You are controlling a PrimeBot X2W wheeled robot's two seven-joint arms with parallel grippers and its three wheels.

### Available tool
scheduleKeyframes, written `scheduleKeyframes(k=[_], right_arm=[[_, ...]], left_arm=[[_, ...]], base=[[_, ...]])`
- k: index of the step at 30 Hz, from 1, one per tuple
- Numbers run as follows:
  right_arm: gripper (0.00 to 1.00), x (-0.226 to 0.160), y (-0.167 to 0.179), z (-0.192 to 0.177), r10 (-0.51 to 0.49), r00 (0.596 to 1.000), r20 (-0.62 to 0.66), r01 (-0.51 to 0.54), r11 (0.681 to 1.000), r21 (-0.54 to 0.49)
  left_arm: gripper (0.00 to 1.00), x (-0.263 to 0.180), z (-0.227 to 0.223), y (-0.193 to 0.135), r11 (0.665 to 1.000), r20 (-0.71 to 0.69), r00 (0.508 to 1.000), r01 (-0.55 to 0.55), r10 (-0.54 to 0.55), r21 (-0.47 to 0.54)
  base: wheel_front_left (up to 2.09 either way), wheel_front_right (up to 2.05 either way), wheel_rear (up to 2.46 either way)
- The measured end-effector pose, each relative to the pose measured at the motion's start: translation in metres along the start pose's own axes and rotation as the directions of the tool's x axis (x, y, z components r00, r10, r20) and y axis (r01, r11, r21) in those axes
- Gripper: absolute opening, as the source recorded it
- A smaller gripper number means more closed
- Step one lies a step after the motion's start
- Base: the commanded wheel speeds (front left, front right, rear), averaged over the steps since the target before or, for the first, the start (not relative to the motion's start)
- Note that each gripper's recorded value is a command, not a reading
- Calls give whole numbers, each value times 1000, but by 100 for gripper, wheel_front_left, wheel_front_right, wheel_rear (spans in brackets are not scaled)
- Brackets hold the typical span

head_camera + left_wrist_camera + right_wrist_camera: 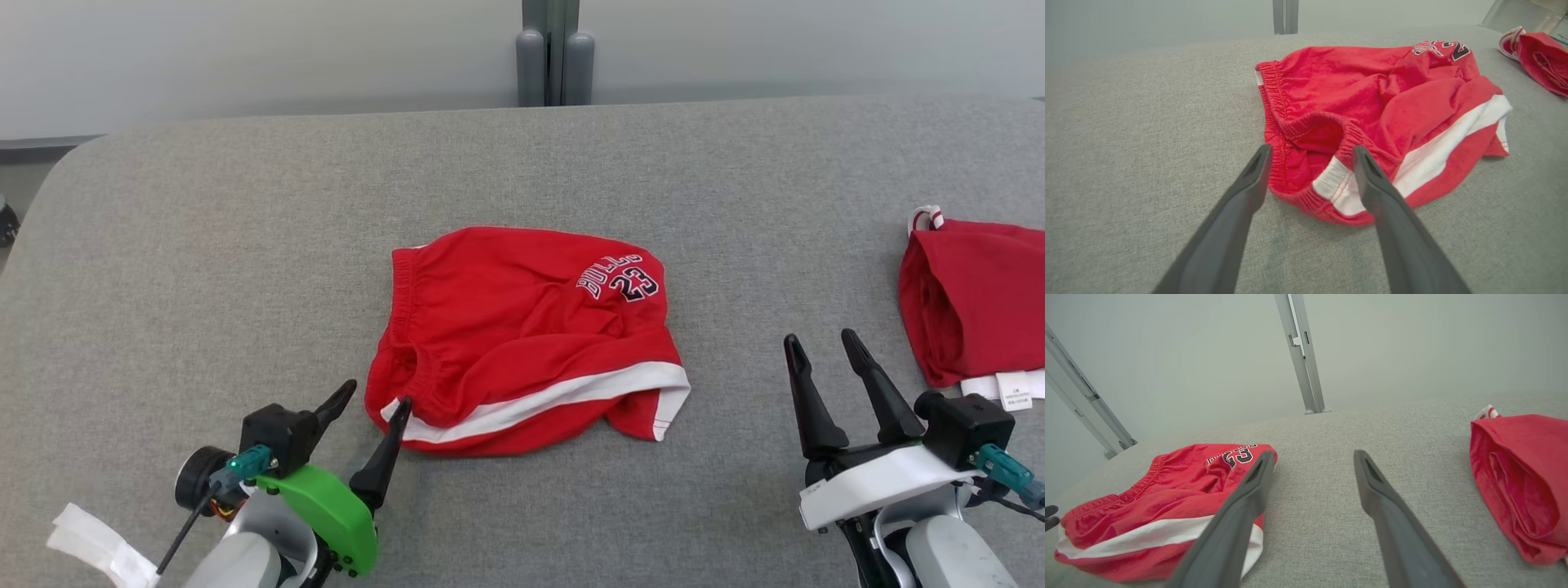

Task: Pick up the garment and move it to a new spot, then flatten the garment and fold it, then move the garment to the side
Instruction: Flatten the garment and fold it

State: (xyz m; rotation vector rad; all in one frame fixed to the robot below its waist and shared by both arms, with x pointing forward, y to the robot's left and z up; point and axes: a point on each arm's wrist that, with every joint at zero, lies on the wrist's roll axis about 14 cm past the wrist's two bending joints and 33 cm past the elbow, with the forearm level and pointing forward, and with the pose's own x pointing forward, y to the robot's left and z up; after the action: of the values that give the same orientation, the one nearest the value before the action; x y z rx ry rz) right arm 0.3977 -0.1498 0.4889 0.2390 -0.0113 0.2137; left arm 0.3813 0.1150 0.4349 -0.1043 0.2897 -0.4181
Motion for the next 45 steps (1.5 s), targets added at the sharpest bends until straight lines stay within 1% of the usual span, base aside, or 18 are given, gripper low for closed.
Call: scheduleKeyframes(k=[3, 6, 11, 18, 19, 20, 21, 25, 28, 33, 38, 40, 45], right_arm=[[100, 0, -2, -3, -4, 1000, -9, 4, 1000, -2], [100, 0, -3, -5, -6, 1000, -15, 6, 1000, -3], [100, 1, -3, -6, -8, 1000, -21, 8, 1000, -6], [100, 1, -6, -8, -16, 999, -28, 16, 1000, -8], [100, 1, -7, -8, -17, 999, -30, 17, 1000, -8], [100, 0, -7, -8, -18, 999, -31, 18, 1000, -8], [100, 0, -7, -10, -19, 999, -38, 18, 1000, -8], [100, -2, 0, -26, 4, 994, -105, -4, 1000, -5], [100, -5, 5, -38, 29, 987, -156, -33, 999, -24], [100, -7, 18, -54, 62, 976, -208, -63, 998, -2], [100, -8, 44, -76, 132, 948, -289, -125, 991, 42], [100, -7, 52, -82, 154, 939, -308, -144, 988, 55], [100, -9, 69, -102, 201, 900, -386, -187, 980, 74]], left_arm=[[100, -1, -3, -4, 999, -44, 998, 48, -48, 2], [100, -3, -7, -4, 996, -96, 992, 84, -81, 29], [100, -1, -10, 0, 992, -141, 985, 109, -100, 57], [100, 4, -21, -3, 988, -205, 971, 138, -123, 63], [91, 4, -22, -2, 988, -210, 970, 139, -122, 66], [44, 5, -23, -2, 988, -214, 969, 139, -122, 63], [0, 5, -24, -3, 988, -215, 968, 141, -125, 59], [0, 8, -19, -8, 987, -187, 972, 154, -144, 41], [0, 7, -19, -11, 986, -174, 973, 161, -153, 34], [0, 8, -2, -3, 992, -83, 989, 124, -123, 8], [0, 8, 13, 6, 998, 5, 998, 70, -70, -5], [0, 8, 15, 8, 998, 20, 998, 58, -58, -8], [0, 7, 16, 7, 999, 35, 998, 49, -48, -14]], base=[[0, 0, 0], [0, 0, 0], [0, 0, 0], [0, 0, 0], [0, 0, 0], [0, 0, 0], [0, 0, 0], [0, 0, 0], [0, 0, 0], [0, 0, 0], [0, 0, 0], [0, 0, 0], [0, 0, 0]])
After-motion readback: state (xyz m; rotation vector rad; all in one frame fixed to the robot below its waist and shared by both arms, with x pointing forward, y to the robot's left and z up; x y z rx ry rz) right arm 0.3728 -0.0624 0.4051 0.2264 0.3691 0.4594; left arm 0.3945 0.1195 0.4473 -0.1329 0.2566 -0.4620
